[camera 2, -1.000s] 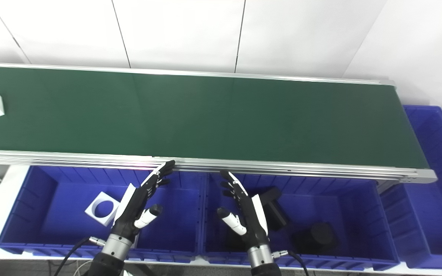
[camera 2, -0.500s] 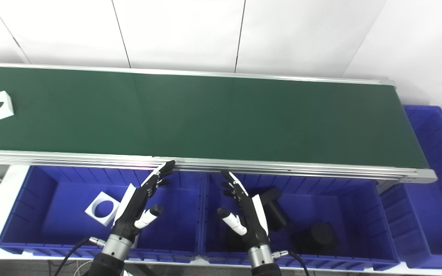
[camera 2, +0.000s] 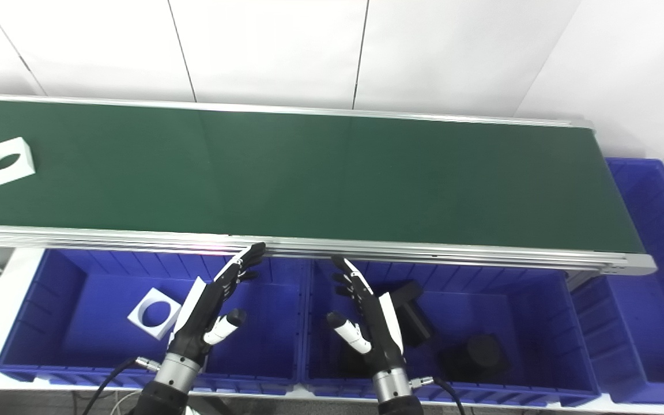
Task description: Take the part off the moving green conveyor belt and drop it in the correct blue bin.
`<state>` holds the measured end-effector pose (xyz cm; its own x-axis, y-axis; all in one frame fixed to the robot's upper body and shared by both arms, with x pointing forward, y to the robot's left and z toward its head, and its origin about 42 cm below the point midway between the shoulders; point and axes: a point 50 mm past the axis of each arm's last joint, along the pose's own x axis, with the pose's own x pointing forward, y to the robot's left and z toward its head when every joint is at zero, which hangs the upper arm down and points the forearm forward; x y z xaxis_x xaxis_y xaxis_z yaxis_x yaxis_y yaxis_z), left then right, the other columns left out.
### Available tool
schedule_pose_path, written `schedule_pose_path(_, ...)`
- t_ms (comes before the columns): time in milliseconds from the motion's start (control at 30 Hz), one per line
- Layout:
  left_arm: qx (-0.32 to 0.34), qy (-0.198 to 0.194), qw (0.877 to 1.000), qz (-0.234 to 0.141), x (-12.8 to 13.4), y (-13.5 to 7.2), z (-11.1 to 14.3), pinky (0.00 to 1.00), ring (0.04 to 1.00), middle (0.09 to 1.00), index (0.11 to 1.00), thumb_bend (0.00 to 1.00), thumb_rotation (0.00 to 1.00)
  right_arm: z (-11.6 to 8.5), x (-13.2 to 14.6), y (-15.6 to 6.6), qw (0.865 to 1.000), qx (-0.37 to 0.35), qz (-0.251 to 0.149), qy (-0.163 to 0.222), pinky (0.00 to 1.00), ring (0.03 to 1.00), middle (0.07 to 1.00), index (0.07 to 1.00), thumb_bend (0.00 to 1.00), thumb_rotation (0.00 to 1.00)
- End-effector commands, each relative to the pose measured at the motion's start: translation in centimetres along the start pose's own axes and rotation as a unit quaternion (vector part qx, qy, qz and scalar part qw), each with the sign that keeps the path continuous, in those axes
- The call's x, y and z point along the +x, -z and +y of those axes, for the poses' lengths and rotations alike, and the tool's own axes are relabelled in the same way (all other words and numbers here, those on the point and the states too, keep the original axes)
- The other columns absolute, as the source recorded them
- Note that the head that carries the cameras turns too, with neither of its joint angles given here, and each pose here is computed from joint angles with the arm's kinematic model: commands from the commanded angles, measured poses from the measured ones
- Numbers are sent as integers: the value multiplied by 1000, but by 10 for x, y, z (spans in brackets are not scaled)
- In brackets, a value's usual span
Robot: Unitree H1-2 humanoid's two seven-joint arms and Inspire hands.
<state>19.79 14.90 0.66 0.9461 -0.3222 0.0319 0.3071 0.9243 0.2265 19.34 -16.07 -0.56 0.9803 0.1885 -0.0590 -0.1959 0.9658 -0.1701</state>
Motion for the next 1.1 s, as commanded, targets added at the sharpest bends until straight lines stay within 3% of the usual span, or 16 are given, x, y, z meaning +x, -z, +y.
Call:
schedule_pose_path(0, 0, -3, 1000, -26, 9, -8, 1, 830, 895, 909, 891, 919, 1000, -1, 5, -9, 999, 4, -39, 2, 795, 860, 907, 895, 961, 935)
schedule_pose_path(333, 2, -4, 1000, -24, 11, -6, -13, 815, 884, 898, 881, 880, 981, -11, 2, -4, 1000, 8, -27, 6, 803, 861, 916, 888, 977, 922)
schedule_pose_path(1067, 22, -6, 999, -32, 19, -4, -37, 808, 868, 883, 883, 894, 963, -30, 0, 9, 1000, 13, -3, 2, 821, 860, 915, 894, 958, 887)
